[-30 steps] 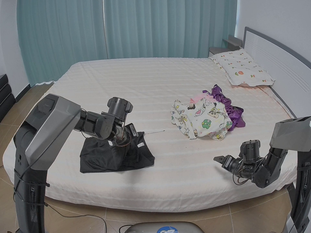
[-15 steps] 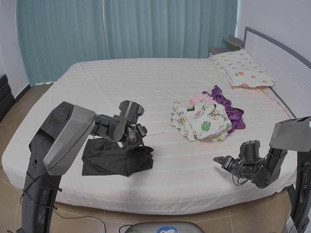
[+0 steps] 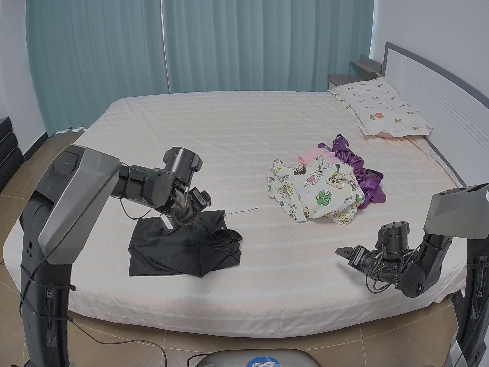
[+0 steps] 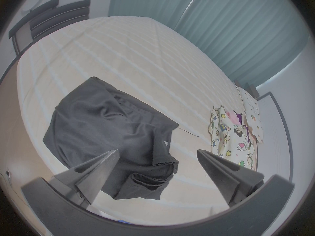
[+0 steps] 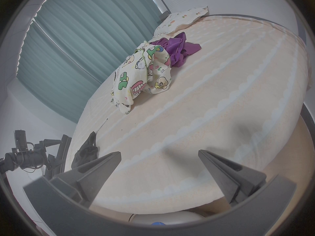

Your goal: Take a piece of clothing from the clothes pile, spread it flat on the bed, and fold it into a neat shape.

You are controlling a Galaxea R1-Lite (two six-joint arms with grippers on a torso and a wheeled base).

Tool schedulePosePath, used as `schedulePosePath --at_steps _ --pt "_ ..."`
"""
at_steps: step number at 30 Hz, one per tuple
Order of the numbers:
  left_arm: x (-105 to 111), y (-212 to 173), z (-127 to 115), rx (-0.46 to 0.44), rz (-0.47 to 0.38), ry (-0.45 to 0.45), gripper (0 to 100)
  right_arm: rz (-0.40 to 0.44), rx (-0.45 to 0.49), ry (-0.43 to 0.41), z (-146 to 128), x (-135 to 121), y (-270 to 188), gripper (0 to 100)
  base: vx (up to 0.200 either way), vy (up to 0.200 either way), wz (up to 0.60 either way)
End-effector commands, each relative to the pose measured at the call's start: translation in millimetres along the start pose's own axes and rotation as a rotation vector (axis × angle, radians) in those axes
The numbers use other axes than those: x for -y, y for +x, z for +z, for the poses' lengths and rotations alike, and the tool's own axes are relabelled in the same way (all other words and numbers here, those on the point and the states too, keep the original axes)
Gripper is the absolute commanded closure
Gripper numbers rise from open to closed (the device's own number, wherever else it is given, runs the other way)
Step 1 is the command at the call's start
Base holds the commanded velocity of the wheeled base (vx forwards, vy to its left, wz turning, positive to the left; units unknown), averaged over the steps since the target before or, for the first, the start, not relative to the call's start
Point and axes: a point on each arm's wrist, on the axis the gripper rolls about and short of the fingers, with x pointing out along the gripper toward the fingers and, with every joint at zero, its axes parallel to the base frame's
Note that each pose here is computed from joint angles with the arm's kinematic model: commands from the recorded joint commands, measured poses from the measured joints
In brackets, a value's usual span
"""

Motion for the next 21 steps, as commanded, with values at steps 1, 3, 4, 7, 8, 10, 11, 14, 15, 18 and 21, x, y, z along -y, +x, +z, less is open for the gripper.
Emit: schedulePosePath --at_steps 1,3,4,7,8,10,11,14,15,18,21 --pt "-15 -1 12 0.006 0.030 -0.034 0 -0.003 -0.002 0.000 -1 1 0 0 0.000 0.000 0.00" --pt "-18 0 15 0.009 0.037 -0.055 0 -0.003 -0.002 0.000 -1 1 0 0 0.000 0.000 0.00" --pt "-20 2 16 0.010 0.038 -0.081 0 -0.004 -0.003 -0.001 -1 1 1 0 0.000 0.000 0.00" --pt "-23 2 19 0.005 0.041 -0.100 0 -0.002 -0.003 -0.001 -1 1 1 0 0.000 0.000 0.00" --pt "-25 2 22 0.003 0.040 -0.105 0 -0.002 -0.003 -0.001 -1 1 1 0 0.000 0.000 0.00" --pt "-28 3 23 -0.002 0.043 -0.111 0 -0.002 -0.001 0.000 0 1 1 0 0.000 0.200 0.00" --pt "-34 3 25 -0.018 0.040 -0.123 0 -0.002 -0.001 0.000 0 1 1 0 0.000 0.200 0.00" --pt "-40 2 30 -0.038 0.033 -0.138 0 -0.001 0.000 0.000 0 0 1 0 0.000 0.200 0.00" --pt "-42 3 32 -0.041 0.035 -0.146 0 -0.001 0.000 0.000 0 0 1 0 0.000 0.200 0.00" --pt "-50 3 41 -0.040 0.035 -0.188 0 0.000 0.001 0.000 0 0 1 0 0.000 0.200 0.00" --pt "-58 2 50 -0.051 0.024 -0.216 0 -0.001 0.000 0.000 0 0 1 0 0.000 0.200 0.00"
